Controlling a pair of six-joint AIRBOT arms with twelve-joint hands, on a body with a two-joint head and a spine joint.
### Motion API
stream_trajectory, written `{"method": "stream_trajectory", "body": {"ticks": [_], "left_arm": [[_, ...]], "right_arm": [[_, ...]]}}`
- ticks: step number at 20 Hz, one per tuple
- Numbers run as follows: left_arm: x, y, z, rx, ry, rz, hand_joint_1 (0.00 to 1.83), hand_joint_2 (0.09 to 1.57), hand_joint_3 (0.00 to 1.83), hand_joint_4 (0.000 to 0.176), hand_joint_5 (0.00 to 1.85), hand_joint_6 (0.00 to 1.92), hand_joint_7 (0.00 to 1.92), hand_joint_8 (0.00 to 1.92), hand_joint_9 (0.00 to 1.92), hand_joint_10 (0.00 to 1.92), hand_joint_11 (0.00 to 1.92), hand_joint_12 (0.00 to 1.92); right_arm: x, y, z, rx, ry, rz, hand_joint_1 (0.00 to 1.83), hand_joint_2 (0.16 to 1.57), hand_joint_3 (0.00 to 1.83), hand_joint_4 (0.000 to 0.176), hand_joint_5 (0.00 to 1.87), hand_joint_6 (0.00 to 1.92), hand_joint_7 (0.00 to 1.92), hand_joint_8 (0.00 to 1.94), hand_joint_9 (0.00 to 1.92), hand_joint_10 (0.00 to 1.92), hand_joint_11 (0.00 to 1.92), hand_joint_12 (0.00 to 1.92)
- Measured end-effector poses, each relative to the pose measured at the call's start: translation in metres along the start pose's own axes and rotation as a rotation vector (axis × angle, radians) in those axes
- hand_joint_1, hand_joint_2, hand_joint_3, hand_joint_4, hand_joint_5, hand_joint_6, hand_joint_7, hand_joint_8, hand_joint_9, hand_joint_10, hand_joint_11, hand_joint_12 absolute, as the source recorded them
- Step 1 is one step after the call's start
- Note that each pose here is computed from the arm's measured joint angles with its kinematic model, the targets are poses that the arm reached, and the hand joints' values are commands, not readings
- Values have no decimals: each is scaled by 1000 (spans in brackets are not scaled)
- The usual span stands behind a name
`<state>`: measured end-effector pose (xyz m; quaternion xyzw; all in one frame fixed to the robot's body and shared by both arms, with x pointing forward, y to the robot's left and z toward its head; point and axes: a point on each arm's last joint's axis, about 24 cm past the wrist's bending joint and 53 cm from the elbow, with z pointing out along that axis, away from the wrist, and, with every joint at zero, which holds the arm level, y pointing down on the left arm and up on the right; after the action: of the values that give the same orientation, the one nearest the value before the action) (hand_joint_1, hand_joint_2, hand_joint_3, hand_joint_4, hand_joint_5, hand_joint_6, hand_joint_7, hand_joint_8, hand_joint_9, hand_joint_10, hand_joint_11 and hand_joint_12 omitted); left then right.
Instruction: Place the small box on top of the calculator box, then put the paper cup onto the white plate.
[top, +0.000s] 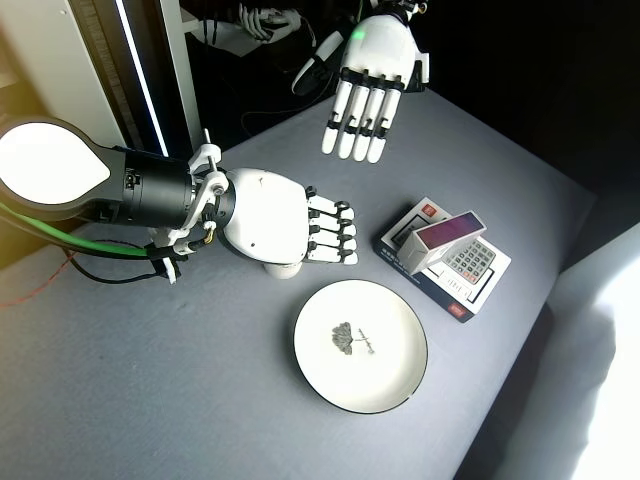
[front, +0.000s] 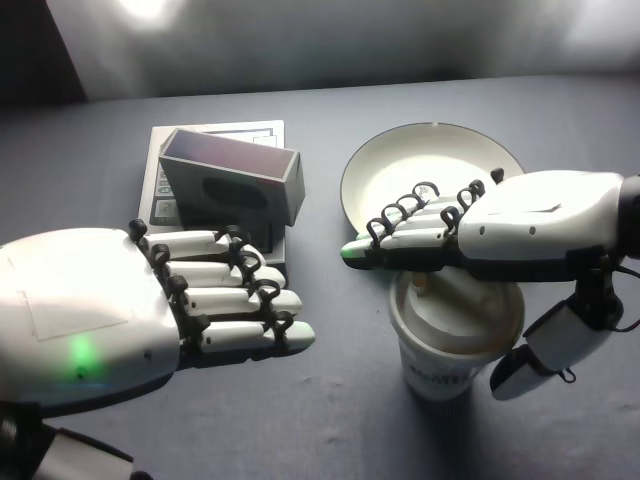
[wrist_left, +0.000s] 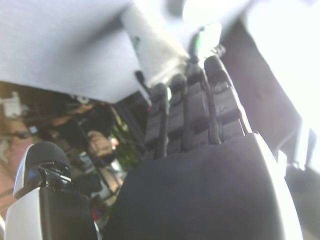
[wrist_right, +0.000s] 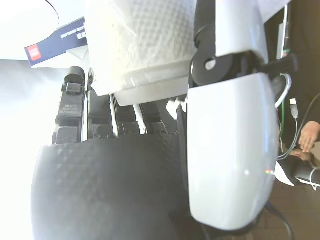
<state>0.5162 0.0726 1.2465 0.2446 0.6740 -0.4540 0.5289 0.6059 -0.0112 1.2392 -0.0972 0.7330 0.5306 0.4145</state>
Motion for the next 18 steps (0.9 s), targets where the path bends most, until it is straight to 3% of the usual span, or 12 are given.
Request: {"method": "stream_trajectory", "body": {"ticks": [5, 7, 8, 10, 12, 14, 15, 17, 18], "left_arm": [[3, -6, 1, 12, 12, -26, 189, 1030, 2, 0, 193, 5, 184, 8, 155, 7, 0, 391], [5, -5, 1, 14, 20, -31, 203, 1031, 0, 0, 236, 10, 239, 13, 204, 14, 0, 490], [5, -4, 0, 13, 21, -30, 203, 1031, 0, 0, 236, 10, 239, 13, 204, 14, 0, 490], [3, 1, -1, 4, 18, -27, 185, 1055, 7, 0, 223, 1, 223, 1, 194, 4, 0, 466], [2, 5, -2, -4, 17, -22, 195, 1053, 2, 0, 275, 6, 278, 8, 248, 11, 0, 612], [2, 4, -2, -1, 18, -19, 160, 1079, 11, 0, 288, 8, 305, 14, 272, 16, 0, 629], [2, 4, -2, 0, 20, -16, 149, 1088, 9, 0, 294, 6, 311, 9, 279, 12, 0, 647], [2, 4, -2, 0, 18, -18, 138, 1105, 5, 0, 289, 6, 310, 8, 278, 6, 0, 621], [2, 4, -2, 1, 17, -18, 152, 1107, 4, 0, 295, 7, 318, 9, 284, 7, 0, 627]], "right_arm": [[-1, 0, 0, -5, 0, 2, 1138, 931, 40, 0, 0, 0, 0, 0, 0, 0, 26, 20], [-1, 0, 0, -5, -1, 2, 1160, 973, 24, 0, 0, 0, 0, 0, 0, 0, 0, 339], [-1, 0, 0, -5, -1, 2, 1160, 973, 24, 0, 0, 0, 0, 0, 0, 0, 0, 339], [-1, 1, 0, -9, 0, 2, 1140, 997, 8, 0, 33, 10, 21, 5, 59, 20, 0, 769], [0, 2, 0, -16, 3, 5, 1199, 1013, 3, 0, 164, 18, 197, 12, 212, 41, 0, 1044], [0, 3, 0, -21, 5, 6, 1315, 1026, 1, 0, 430, 46, 475, 26, 430, 63, 9, 1252], [0, 5, 0, -31, 4, 17, 1366, 1020, 0, 0, 531, 40, 585, 19, 518, 62, 53, 1289], [0, 8, -1, -43, 4, 26, 1447, 1082, 14, 0, 794, 59, 865, 41, 800, 104, 326, 1265], [-1, 8, -1, -43, 4, 22, 1578, 1124, 4, 0, 912, 60, 878, 798, 768, 1023, 623, 1639]]}}
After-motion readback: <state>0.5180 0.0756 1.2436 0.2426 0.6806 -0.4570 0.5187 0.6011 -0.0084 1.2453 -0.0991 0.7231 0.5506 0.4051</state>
